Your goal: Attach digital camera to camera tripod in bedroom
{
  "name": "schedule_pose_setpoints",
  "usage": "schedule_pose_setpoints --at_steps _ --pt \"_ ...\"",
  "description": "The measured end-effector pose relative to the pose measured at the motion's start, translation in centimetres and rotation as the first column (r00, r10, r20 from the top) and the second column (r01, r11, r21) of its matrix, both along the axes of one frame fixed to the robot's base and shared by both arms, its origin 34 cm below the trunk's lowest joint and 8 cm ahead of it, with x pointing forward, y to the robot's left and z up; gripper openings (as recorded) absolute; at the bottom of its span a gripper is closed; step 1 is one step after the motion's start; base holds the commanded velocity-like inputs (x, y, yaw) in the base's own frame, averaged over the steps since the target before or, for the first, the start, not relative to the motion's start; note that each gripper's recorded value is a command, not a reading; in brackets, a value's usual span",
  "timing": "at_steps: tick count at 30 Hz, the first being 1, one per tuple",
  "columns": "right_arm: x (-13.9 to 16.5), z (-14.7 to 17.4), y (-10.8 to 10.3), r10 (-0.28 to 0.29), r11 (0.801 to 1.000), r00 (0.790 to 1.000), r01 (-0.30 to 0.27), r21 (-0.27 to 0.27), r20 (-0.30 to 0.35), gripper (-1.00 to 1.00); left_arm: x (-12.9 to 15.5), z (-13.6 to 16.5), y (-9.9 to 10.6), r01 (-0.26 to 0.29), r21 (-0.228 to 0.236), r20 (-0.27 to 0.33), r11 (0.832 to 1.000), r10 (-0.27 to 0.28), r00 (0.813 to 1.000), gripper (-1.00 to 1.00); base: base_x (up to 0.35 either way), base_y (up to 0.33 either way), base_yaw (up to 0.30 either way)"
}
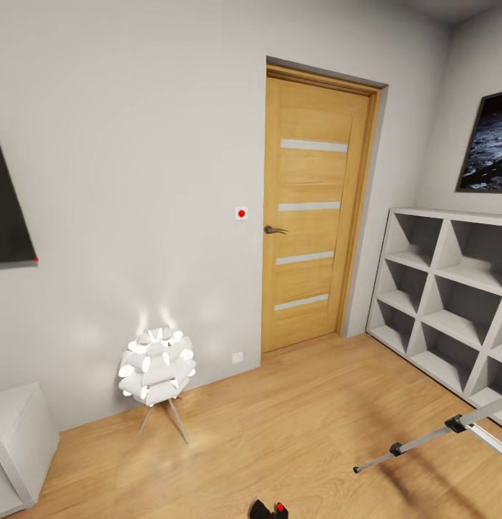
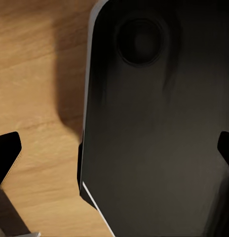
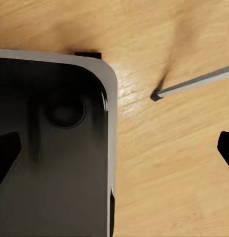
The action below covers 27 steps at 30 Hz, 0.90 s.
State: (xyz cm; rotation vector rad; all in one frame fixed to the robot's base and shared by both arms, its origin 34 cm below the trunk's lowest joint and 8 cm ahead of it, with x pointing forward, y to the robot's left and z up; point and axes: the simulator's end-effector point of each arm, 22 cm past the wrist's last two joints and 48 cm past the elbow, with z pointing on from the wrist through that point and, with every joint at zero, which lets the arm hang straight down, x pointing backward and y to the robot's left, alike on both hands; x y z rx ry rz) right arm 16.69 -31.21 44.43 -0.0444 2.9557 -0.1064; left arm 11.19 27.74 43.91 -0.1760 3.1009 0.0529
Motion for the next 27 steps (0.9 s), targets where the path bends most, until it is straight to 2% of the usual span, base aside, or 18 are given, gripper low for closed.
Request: schedule_pose_setpoints --at_steps 9,14,18,22,23,24,25,26,27 --pt "3.6 -0.6 0.3 0.012 1.000 0.995 -0.013 0.004 0.103 1.00 3.5 -1.0 0.4 0.001 0.012 0.101 1.000 -0.002 0.995 1.00 0.000 0.000 0.000" --pt "6.7 -0.8 0.4 0.014 1.000 0.985 -0.015 0.004 0.174 1.00 5.2 -1.6 0.5 0.002 0.016 0.147 1.000 -0.004 0.989 1.00 0.000 0.000 0.000" --pt "9.9 -0.8 0.7 0.013 1.000 0.970 -0.016 0.009 0.241 1.00 6.7 -2.1 -0.6 0.003 0.003 0.191 1.000 -0.003 0.982 1.00 0.000 0.000 0.000" --pt "13.0 -0.7 1.7 0.014 1.000 0.952 -0.021 0.021 0.307 1.00 9.9 -2.4 -2.2 0.004 -0.015 0.256 1.000 0.000 0.967 1.00 0.000 0.000 0.000" --pt "22.4 5.5 2.3 0.031 0.999 0.748 -0.053 0.012 0.663 1.00 14.7 -1.5 -2.6 0.005 -0.016 0.350 1.000 0.001 0.937 1.00 0.000 0.000 0.000" --pt "34.8 16.0 3.0 0.041 0.997 0.456 -0.073 -0.009 0.889 1.00 24.7 2.0 -2.0 0.001 -0.001 0.530 1.000 0.000 0.848 1.00 0.000 0.000 0.000" --pt "46.3 29.6 3.5 0.045 0.996 0.142 -0.078 -0.034 0.989 1.00 35.9 9.5 -0.8 -0.009 0.024 0.736 1.000 -0.011 0.676 1.00 0.000 0.000 0.000" --pt "51.5 36.5 3.5 0.045 0.996 0.006 -0.073 -0.044 0.999 1.00 44.9 19.9 0.3 -0.029 0.046 0.895 0.999 -0.029 0.445 1.00 0.000 0.000 0.000" --pt "52.5 38.0 3.5 0.045 0.996 -0.023 -0.072 -0.046 0.999 1.00 50.2 30.0 1.0 -0.048 0.058 0.972 0.997 -0.046 0.229 1.00 0.000 0.000 0.000"
